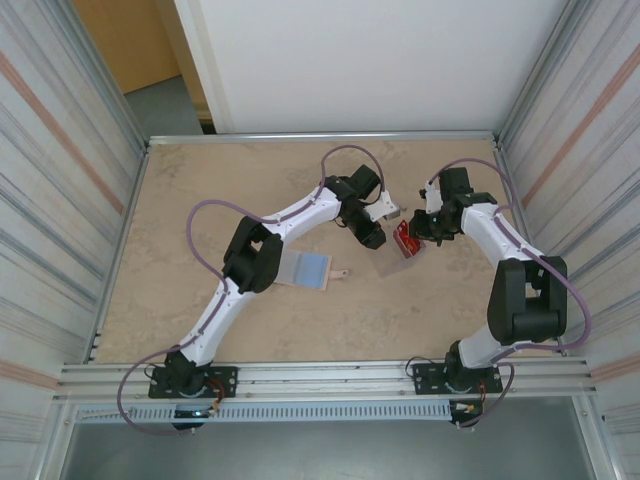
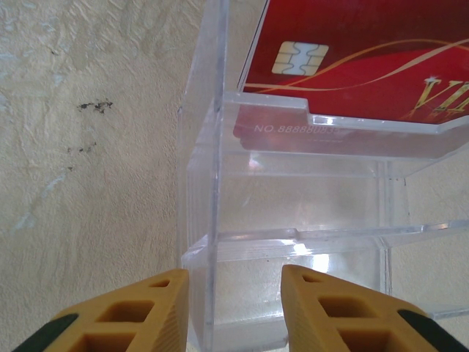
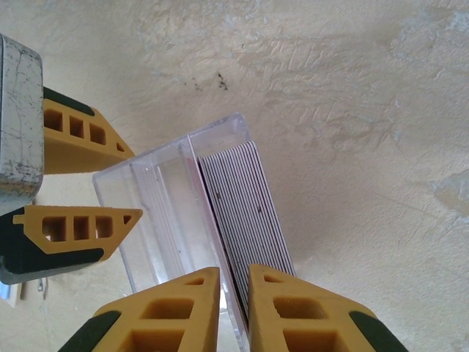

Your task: Put the credit cards into the card holder

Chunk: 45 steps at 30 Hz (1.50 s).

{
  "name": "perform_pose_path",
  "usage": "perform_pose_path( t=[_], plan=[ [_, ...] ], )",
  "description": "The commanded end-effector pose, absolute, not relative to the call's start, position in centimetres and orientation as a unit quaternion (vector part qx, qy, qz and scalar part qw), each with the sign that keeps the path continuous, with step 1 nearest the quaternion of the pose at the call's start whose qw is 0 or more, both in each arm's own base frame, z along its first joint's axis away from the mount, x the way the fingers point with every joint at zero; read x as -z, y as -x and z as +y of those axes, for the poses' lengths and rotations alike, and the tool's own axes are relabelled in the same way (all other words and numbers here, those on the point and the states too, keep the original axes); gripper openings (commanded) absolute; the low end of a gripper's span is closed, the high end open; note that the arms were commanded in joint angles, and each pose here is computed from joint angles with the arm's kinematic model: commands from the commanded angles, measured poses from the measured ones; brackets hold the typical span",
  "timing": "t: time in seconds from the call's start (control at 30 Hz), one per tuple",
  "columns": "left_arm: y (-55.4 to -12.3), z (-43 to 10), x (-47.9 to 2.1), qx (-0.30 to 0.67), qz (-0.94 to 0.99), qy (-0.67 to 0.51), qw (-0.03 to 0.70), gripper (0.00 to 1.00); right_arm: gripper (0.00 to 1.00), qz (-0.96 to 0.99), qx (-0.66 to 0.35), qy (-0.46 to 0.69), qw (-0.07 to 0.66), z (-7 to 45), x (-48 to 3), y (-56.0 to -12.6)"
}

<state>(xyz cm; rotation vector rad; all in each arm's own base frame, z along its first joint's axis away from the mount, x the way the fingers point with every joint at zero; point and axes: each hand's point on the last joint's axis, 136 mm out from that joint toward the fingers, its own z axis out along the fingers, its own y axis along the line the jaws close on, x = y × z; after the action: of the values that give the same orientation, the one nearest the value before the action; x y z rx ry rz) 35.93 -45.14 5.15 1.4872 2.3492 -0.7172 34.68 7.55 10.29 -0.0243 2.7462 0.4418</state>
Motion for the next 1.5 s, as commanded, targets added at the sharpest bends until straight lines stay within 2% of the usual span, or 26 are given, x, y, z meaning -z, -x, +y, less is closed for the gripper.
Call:
perform_pose_path(
  t=[0.0,0.2,0.3,0.87,1.13,1.47],
  plan=[
    [-33.4,-43.6,-0.1,0.214,0.818,-0.529,0.065,0.36,0.14,0.973,-0.156,0.022,0.170,7.8,-10.2,-34.3],
    [-33.4,-43.6,0.0,0.214,0.818,-0.530,0.065,0.36,0.09,0.972,-0.159,0.023,0.170,7.9,-10.3,-34.3],
    [-33.4,-43.6,-0.1,0.214,0.818,-0.529,0.065,0.36,0.00,0.971,-0.164,0.028,0.170,8.1,-10.4,-34.2],
    [-33.6,-43.6,-0.6,0.215,0.818,-0.529,0.069,0.36,0.00,0.956,-0.208,0.029,0.203,8.4,-13.3,-34.0],
    [-33.8,-44.0,-2.6,0.225,0.816,-0.526,0.086,0.37,0.00,0.946,-0.235,0.019,0.221,8.2,-14.8,-34.0],
    [-35.0,-43.6,-11.8,0.248,0.802,-0.519,0.161,0.55,0.00,0.910,-0.310,-0.010,0.275,8.6,-19.5,-33.8]
  ],
)
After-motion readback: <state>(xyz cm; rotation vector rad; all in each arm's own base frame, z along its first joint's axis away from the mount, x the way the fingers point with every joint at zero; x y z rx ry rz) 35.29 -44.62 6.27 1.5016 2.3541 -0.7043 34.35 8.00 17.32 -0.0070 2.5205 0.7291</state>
